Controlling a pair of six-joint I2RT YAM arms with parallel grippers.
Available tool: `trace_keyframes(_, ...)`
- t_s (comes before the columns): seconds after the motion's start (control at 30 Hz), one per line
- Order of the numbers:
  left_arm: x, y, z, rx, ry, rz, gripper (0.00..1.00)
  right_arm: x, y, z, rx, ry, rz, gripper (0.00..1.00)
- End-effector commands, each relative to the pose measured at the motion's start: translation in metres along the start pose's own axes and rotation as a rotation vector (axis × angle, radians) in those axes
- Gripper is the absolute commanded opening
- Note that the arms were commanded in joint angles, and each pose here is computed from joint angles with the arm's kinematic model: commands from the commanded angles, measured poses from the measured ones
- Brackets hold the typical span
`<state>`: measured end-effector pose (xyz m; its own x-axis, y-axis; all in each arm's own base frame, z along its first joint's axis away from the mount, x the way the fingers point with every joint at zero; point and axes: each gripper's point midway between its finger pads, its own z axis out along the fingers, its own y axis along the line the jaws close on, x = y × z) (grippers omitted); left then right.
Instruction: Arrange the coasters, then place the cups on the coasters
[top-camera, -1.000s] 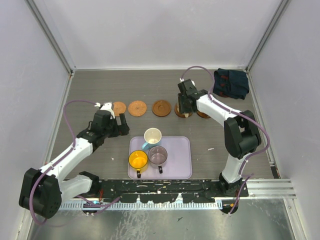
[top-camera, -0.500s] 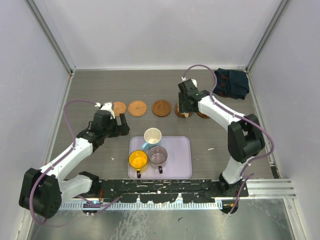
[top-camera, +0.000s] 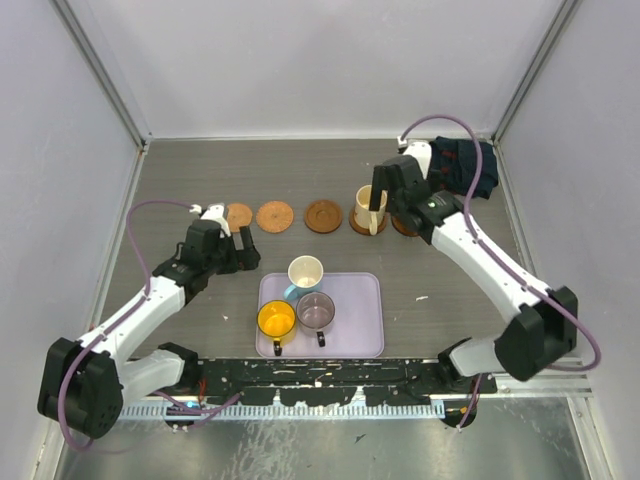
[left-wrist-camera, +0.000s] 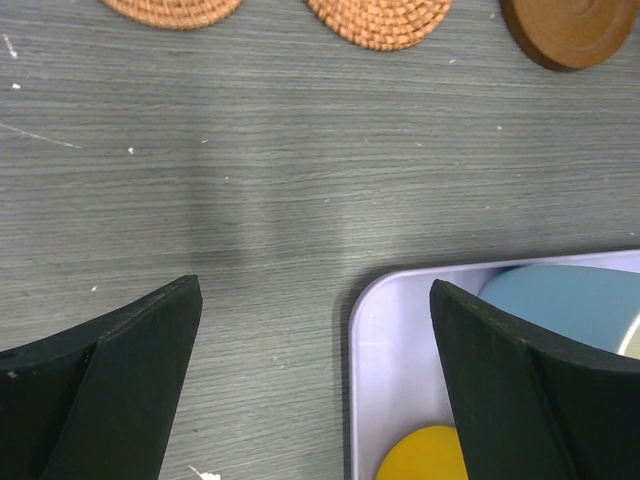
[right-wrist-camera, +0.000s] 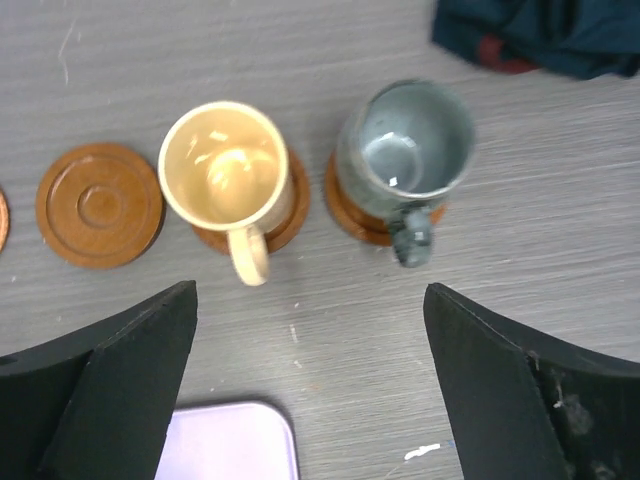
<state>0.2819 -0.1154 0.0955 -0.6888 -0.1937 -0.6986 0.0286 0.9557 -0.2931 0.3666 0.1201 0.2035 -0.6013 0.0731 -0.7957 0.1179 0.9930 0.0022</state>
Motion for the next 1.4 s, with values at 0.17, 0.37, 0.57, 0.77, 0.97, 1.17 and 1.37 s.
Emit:
trace_keyframes(0.17,-0.049,-0.035,-0.027,0.172,-0.182,0.011,0.98,-0.029,-0.044,-0.022,0.174,-0.209,0.087,1.0)
trace_keyframes(0.37,-0.039,-0.041,-0.026,0.192,-0.098,0.034,0.98,-0.015,-0.038,-0.018,0.095,-0.249,0.165,1.0)
trace_keyframes(0.57,-0.026,-0.064,-0.038,0.33,-0.069,0.116,0.98,-0.012,-0.036,-0.025,0.045,-0.258,0.167,0.93)
trace_keyframes(0.77,-0.025,-0.082,-0.063,0.428,-0.103,0.222,0.98,-0.007,-0.031,-0.029,-0.005,-0.251,0.163,0.93)
trace_keyframes(0.97,-0.008,-0.09,-0.074,0.467,-0.057,0.249,0.84,-0.001,-0.026,-0.029,-0.039,-0.238,0.18,0.92)
trace_keyframes(1.17,0.013,-0.105,-0.077,0.53,-0.002,0.257,0.23,0.003,-0.023,-0.025,-0.044,-0.224,0.194,0.9)
trace_keyframes(1.37,0.019,-0.114,-0.078,0.553,0.036,0.285,0.14,0.006,-0.019,-0.024,-0.063,-0.21,0.195,0.88)
